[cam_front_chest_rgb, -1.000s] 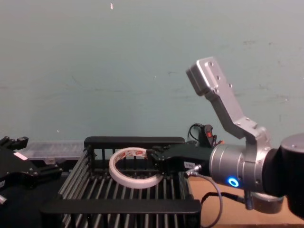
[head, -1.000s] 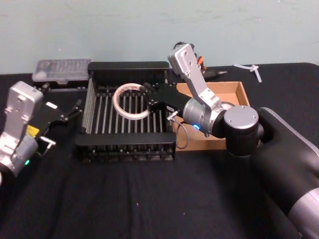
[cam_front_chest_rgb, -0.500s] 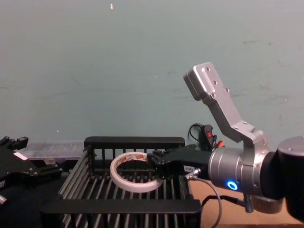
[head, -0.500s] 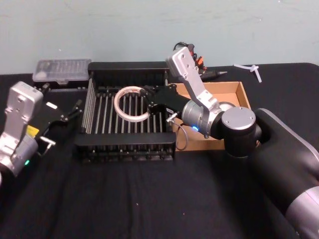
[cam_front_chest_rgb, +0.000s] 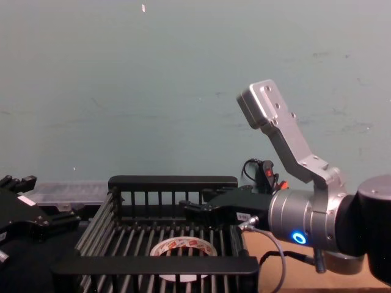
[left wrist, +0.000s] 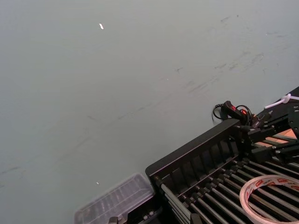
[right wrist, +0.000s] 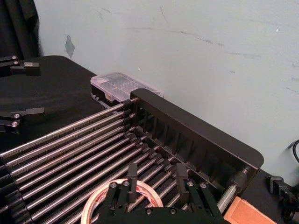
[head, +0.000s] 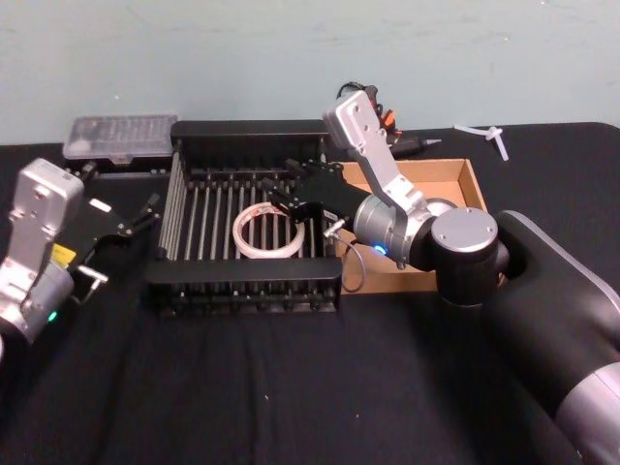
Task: Pick up the white tape and place it into the black box , Pick up the silver tape and place it into the brown box.
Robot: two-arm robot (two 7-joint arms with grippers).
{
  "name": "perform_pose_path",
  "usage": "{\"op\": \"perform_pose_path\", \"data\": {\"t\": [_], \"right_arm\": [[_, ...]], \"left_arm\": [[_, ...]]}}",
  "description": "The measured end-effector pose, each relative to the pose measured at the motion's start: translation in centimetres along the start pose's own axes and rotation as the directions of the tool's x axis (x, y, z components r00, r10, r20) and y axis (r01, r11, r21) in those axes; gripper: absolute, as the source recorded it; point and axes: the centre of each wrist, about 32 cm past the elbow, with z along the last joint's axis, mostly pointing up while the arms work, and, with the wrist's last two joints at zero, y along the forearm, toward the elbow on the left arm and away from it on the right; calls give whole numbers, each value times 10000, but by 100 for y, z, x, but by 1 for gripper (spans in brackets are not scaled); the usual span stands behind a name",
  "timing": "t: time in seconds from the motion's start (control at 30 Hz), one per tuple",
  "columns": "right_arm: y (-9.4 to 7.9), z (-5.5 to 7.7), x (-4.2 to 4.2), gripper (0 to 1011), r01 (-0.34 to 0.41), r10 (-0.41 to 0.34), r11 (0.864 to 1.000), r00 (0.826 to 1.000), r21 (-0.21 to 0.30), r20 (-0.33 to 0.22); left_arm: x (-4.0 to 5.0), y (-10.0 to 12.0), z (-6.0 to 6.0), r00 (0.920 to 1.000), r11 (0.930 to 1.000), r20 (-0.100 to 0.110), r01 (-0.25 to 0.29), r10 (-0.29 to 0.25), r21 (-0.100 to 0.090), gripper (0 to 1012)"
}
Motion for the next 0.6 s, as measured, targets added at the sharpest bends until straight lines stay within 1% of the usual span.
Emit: {"op": "perform_pose_path", "data": {"t": [0.07, 0.1, 0.13, 0.27, 0.3, 0.37, 0.4, 0.43, 0.53, 0.57, 0.6], "right_arm": [[0, -1, 0, 528, -1, 1, 10000, 10000, 0, -2], [0, -1, -1, 590, -3, 3, 10000, 10000, 1, -4], [0, 0, -1, 590, -5, 5, 10000, 10000, 2, -4], [0, 0, -1, 729, -9, 9, 10000, 10000, 5, -6], [0, 0, -2, 743, -10, 10, 10000, 10000, 6, -7], [0, 0, -2, 823, -11, 11, 10000, 10000, 7, -9], [0, 0, -2, 841, -13, 13, 10000, 10000, 6, -10], [0, 0, -2, 892, -14, 14, 10000, 10000, 7, -11], [0, 0, -2, 941, -15, 15, 10000, 10000, 8, -13], [0, 0, -2, 985, -16, 16, 10000, 10000, 9, -14], [0, 0, -2, 1000, -15, 15, 10000, 10000, 9, -14]], "left_arm": [[0, 0, 0, 10000, 10000, 0, -1, 1, 0, 1001], [0, 0, 0, 10000, 10000, 0, 0, 0, 1, 1001], [0, 0, 0, 10000, 10000, 0, 0, 0, 1, 1001], [0, 0, 0, 10000, 10000, 0, 0, 0, 0, 1001], [0, 0, 0, 10000, 10000, 0, 0, 0, 0, 1002], [0, 0, 0, 10000, 10000, 0, 0, 0, 1, 1001], [0, 0, 0, 10000, 10000, 0, 0, 0, 0, 1002], [0, 0, 0, 10000, 10000, 0, 0, 0, 0, 1001], [0, 0, 0, 10000, 10000, 0, 0, 0, 1, 1001], [0, 0, 0, 10000, 10000, 0, 0, 0, 0, 1001], [0, 0, 0, 10000, 10000, -1, -1, 1, 0, 1001]]}}
